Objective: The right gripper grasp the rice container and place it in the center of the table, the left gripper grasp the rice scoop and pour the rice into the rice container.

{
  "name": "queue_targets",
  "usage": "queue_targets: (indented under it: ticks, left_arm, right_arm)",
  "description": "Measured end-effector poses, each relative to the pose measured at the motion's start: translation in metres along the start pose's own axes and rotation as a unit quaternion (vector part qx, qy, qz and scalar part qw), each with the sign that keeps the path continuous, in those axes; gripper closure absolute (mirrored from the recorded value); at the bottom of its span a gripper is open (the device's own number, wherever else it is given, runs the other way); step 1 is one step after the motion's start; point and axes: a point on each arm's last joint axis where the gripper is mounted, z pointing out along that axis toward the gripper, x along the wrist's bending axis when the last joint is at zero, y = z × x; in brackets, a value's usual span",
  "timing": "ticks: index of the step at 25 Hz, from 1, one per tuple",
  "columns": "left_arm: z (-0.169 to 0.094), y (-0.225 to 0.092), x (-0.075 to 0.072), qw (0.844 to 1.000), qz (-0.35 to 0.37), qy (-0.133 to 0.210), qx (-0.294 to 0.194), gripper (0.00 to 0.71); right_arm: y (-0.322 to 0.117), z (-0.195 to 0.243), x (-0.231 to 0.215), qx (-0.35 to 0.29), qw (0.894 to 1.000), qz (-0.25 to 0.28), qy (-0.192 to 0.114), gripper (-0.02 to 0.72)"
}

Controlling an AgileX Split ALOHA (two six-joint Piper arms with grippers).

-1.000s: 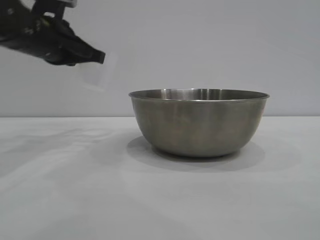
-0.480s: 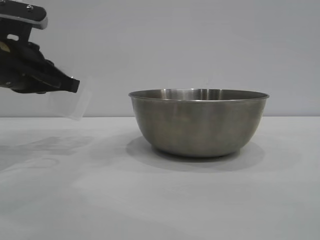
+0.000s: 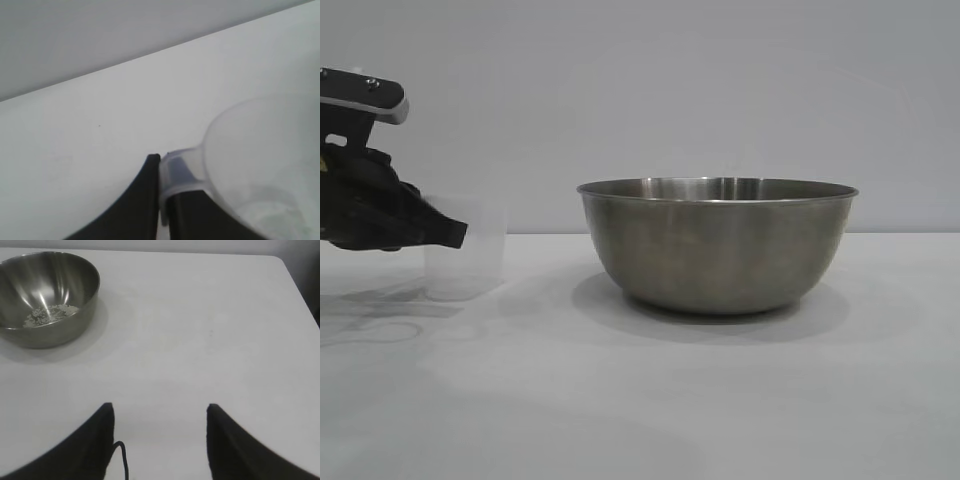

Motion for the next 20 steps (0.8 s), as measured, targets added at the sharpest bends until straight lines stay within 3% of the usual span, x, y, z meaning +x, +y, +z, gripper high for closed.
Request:
queue_targets:
  ticks: [2,6,7,13,20]
  left_arm:
    - [-0.002,-0.002,-0.001,1.0,0.0,-0.004,0.005,0.444]
    - [-0.007,-0.007,-0.002,1.0,0.001,-0.007,0.016,0.452]
    - [-0.008,-0.008,-0.002,1.0,0.001,-0.007,0.017,0.41]
    - [-0.023,-0.006,-0.002,1.0,0.002,-0.013,0.026,0.426]
    - [-0.052,0.033,0.005,1.0,0.005,-0.014,-0.026,0.426]
  right_arm:
    - [0.0,0.0,0.0,0.0,1.0,0.0,0.0,0.312]
    - [0.0,0.0,0.0,0.0,1.0,0.0,0.0,0.312]
    - [0.0,0.0,0.0,0.0,1.0,0.0,0.0,0.312]
    - [0.0,0.0,0.0,0.0,1.0,0.0,0.0,0.312]
    - [0.0,0.0,0.0,0.0,1.0,0.0,0.0,0.312]
